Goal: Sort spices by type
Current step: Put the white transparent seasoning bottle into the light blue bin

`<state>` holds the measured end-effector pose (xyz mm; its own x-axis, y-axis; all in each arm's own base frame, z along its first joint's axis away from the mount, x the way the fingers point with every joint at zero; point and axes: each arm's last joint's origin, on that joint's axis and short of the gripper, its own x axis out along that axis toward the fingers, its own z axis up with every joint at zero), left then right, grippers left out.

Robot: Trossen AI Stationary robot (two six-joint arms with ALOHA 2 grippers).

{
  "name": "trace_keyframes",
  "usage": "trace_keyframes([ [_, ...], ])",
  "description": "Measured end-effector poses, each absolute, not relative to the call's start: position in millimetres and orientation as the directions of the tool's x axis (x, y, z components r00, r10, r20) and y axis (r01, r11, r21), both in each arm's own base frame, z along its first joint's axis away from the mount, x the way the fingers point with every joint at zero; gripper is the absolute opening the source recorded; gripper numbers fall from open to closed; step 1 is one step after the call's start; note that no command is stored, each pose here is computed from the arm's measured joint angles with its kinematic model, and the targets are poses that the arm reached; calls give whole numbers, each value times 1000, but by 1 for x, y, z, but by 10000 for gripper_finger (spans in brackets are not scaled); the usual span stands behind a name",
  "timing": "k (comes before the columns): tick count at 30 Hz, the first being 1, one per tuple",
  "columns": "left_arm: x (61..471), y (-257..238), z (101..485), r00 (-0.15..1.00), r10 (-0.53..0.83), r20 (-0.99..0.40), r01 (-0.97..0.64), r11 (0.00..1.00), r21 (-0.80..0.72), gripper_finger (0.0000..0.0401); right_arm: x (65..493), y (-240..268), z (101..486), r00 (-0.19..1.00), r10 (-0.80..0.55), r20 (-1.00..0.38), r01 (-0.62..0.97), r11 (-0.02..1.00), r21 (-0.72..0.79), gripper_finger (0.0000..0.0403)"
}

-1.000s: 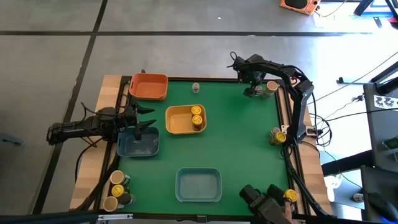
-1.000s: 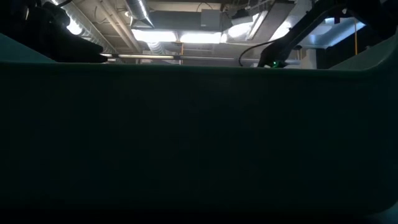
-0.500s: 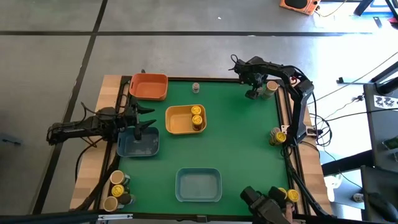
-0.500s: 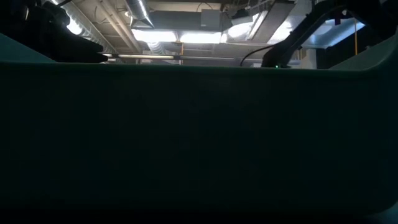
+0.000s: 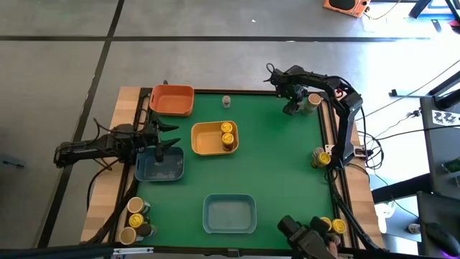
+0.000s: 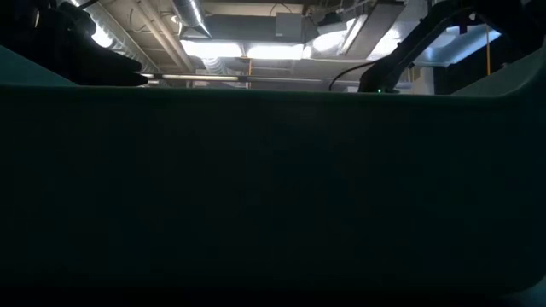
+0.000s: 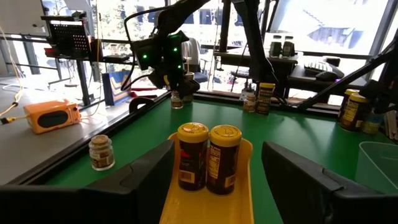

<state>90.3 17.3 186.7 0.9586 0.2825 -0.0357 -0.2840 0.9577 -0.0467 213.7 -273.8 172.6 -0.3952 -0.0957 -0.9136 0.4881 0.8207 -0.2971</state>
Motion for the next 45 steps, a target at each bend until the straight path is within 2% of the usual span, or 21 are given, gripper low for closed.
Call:
trace_keyframes([
  [6,90,17,187,959,282,-36,-284,958,-47,241,214,-273,174,-386,-90,-918,492,822,-288,156],
  [19,90,17,187,959,282,-36,-284,958,-47,241,250,-238,182,-334,-143,-932,400,873,-278,157],
  [32,90,17,187,959,282,-36,-284,956,-73,241,305,-162,182,-274,-212,-938,244,928,-281,161],
  [45,90,17,187,959,282,-36,-285,953,-102,241,339,-70,182,-188,-235,-954,83,964,-254,170],
])
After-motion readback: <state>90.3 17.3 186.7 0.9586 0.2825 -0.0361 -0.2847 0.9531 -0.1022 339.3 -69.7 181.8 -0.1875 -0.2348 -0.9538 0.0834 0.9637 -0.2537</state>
